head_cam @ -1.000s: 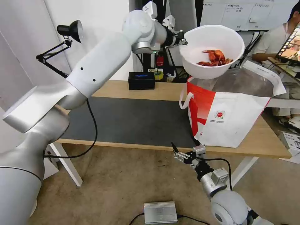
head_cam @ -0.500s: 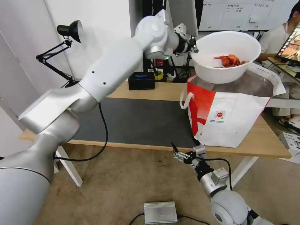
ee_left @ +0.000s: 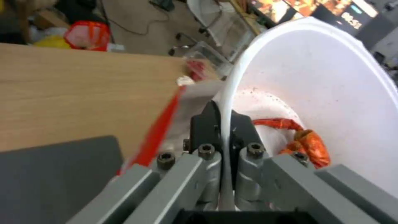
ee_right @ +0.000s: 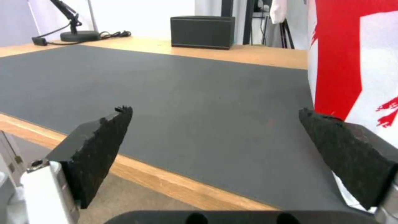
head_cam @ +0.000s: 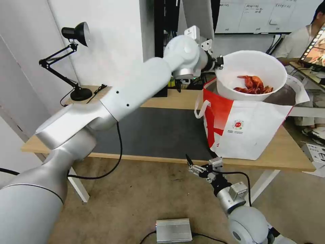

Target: Pick up the trash from the table and place it into the takeout bag.

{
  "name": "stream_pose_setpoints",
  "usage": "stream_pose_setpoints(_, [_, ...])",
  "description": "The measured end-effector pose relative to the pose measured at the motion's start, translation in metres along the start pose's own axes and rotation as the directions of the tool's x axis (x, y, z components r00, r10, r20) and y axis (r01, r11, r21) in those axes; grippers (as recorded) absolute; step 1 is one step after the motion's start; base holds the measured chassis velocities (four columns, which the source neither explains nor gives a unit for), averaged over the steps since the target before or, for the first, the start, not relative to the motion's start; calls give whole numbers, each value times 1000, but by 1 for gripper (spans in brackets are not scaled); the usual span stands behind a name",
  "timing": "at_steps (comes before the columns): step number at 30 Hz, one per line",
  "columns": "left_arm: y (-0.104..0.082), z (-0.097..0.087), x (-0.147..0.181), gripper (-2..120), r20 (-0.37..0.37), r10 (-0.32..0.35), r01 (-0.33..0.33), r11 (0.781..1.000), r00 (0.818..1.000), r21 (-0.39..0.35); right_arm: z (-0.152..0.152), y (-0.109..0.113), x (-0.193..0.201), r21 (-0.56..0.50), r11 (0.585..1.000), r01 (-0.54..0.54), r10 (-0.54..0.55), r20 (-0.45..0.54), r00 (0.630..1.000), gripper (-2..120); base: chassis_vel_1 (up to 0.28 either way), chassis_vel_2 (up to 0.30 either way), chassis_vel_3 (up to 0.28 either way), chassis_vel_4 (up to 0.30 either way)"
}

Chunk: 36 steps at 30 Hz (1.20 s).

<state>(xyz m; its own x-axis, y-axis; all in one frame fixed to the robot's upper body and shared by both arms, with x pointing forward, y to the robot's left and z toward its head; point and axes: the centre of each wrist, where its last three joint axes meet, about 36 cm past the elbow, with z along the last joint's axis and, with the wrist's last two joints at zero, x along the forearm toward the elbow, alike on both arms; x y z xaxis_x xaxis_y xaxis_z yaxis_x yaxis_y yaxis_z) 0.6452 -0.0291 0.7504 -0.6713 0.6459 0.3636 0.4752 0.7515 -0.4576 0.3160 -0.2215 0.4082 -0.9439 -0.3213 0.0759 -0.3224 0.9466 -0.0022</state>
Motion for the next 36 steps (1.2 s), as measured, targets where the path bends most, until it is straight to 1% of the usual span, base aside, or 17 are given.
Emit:
stream_pose_setpoints(3, [3, 2, -4, 0, 18, -41, 41, 999, 999, 1, 0, 0, 0, 0, 1000, 0, 0, 0, 1000, 100, 0, 0, 0, 0])
stream_pose_setpoints(4, [3, 2, -4, 0, 18, -41, 41, 999, 999, 1, 0, 0, 0, 0, 1000, 0, 0, 0, 1000, 100, 0, 0, 0, 0])
stream_pose_setpoints(6, [2, 2, -8, 0, 39, -77, 77, 997, 996, 3, 0, 0, 0, 0, 1000, 0, 0, 0, 1000, 100, 0, 0, 0, 0])
stream_pose_setpoints(9, [0, 3, -10, 0, 51, -91, 91, 996, 995, 3, 0, 0, 0, 0, 1000, 0, 0, 0, 1000, 100, 0, 0, 0, 0])
stream_pose_setpoints(10, [-2, 4, -12, 0, 69, -101, 102, 995, 993, -5, 0, 0, 0, 0, 1000, 0, 0, 0, 1000, 100, 0, 0, 0, 0])
stream_pose_setpoints(14, [-3, 8, -13, 0, 80, -106, 108, 994, 991, -14, 0, 0, 0, 0, 1000, 0, 0, 0, 1000, 100, 0, 0, 0, 0])
stream_pose_setpoints(16, [-2, 18, -16, 0, 98, -114, 118, 992, 989, -38, 0, 0, 0, 0, 1000, 0, 0, 0, 1000, 100, 0, 0, 0, 0])
stream_pose_setpoints(18, [-1, 21, -16, 0, 103, -114, 120, 992, 988, -49, 0, 0, 0, 0, 1000, 0, 0, 0, 1000, 100, 0, 0, 0, 0])
stream_pose_setpoints(20, [0, 30, -17, 0, 117, -100, 110, 991, 988, -82, 0, 0, 0, 0, 1000, 0, 0, 0, 1000, 100, 0, 0, 0, 0])
stream_pose_setpoints(23, [-1, 36, -15, 0, 124, -87, 99, 990, 988, -99, 0, 0, 0, 0, 1000, 0, 0, 0, 1000, 100, 0, 0, 0, 0])
stream_pose_setpoints(32, [-1, 41, -6, 0, 136, -60, 78, 988, 989, -131, 0, 0, 0, 0, 1000, 0, 0, 0, 1000, 100, 0, 0, 0, 0])
stream_pose_setpoints(33, [0, 41, -4, 1, 137, -59, 77, 988, 989, -133, 0, 0, 0, 0, 1000, 0, 0, 0, 1000, 100, 0, 0, 0, 0])
stream_pose_setpoints(35, [2, 40, -2, 9, 137, -57, 75, 988, 989, -134, 0, 0, 0, 0, 1000, 0, 0, 0, 1000, 100, 0, 0, 0, 0])
stream_pose_setpoints(36, [2, 40, -2, 9, 137, -57, 75, 988, 989, -134, 0, 0, 0, 0, 1000, 0, 0, 0, 1000, 100, 0, 0, 0, 0])
